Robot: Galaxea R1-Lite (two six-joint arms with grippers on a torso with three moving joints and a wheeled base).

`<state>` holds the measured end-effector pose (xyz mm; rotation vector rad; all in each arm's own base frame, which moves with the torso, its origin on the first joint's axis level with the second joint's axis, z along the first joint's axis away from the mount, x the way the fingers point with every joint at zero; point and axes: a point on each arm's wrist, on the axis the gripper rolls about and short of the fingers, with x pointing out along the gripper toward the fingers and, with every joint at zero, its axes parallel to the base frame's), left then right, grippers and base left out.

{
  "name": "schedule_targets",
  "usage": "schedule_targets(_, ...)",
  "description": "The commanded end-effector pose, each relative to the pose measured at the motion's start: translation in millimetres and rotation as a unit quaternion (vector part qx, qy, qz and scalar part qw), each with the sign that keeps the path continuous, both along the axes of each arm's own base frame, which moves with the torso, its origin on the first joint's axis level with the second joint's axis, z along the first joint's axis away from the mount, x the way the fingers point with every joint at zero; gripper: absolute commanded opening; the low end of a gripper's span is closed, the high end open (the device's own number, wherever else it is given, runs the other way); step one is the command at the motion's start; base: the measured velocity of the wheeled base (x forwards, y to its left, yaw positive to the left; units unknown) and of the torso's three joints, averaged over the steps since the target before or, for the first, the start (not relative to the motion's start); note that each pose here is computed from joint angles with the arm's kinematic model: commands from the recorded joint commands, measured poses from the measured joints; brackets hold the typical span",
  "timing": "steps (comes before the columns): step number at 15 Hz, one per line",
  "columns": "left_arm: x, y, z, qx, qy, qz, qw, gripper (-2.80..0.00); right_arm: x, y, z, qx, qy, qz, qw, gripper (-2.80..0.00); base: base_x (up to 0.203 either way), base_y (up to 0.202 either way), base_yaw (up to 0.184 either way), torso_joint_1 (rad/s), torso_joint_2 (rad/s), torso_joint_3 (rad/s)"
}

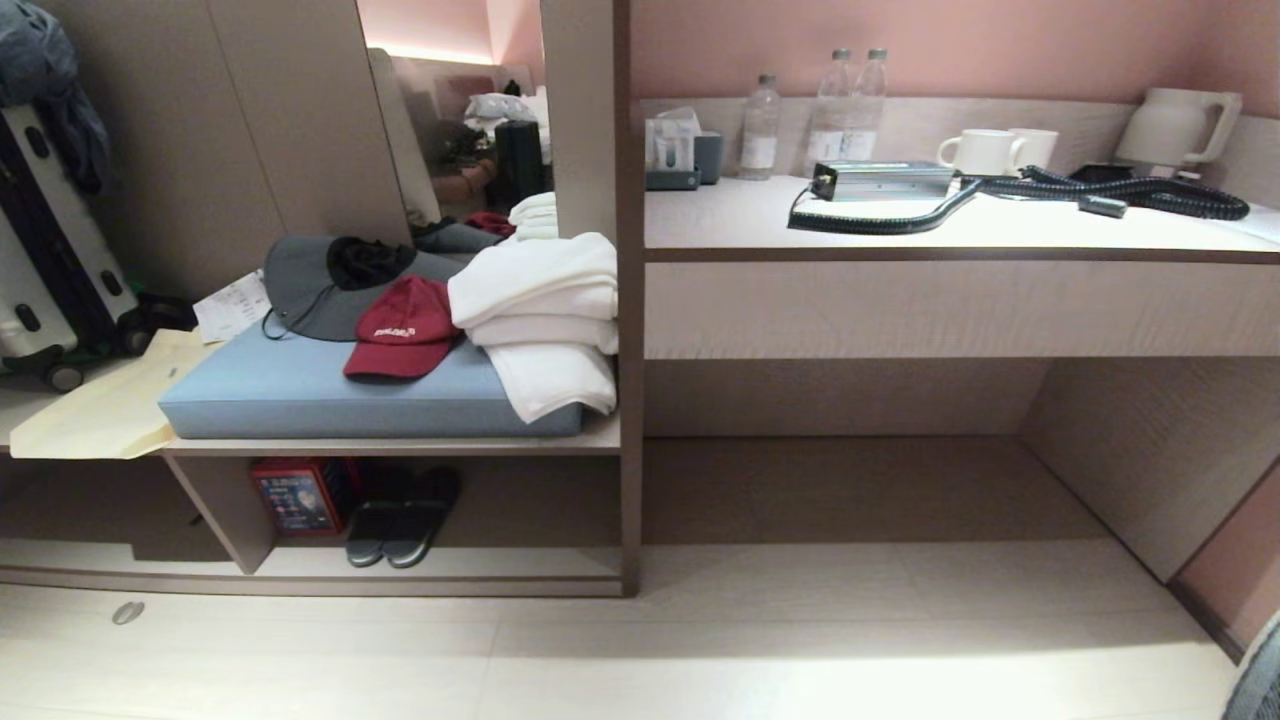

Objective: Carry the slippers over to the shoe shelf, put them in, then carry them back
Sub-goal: Place the slippers into the shoe cabinet

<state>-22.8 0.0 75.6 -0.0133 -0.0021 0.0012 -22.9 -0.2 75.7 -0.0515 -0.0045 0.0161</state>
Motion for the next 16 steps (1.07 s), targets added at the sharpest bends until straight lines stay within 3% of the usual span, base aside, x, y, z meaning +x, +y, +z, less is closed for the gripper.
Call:
schedule_targets(1,0.0,0.0,0.0,0.0,0.0,0.0,1.0,-2.8,0.1,0.0,0.1,0.0,0.0,0.0,1.0,-2.8,0.0,0.197,-0.003,0.002,0.0,0.002)
schedule_targets(16,0.0,0.0,-0.3,-0.001,0.0,0.0,1.0,-2.8,0.1,0.0,-0.1,0.0,0.001,0.0,1.0,-2.8,0.0,0.196,-0.003,0.003,0.0,0.002)
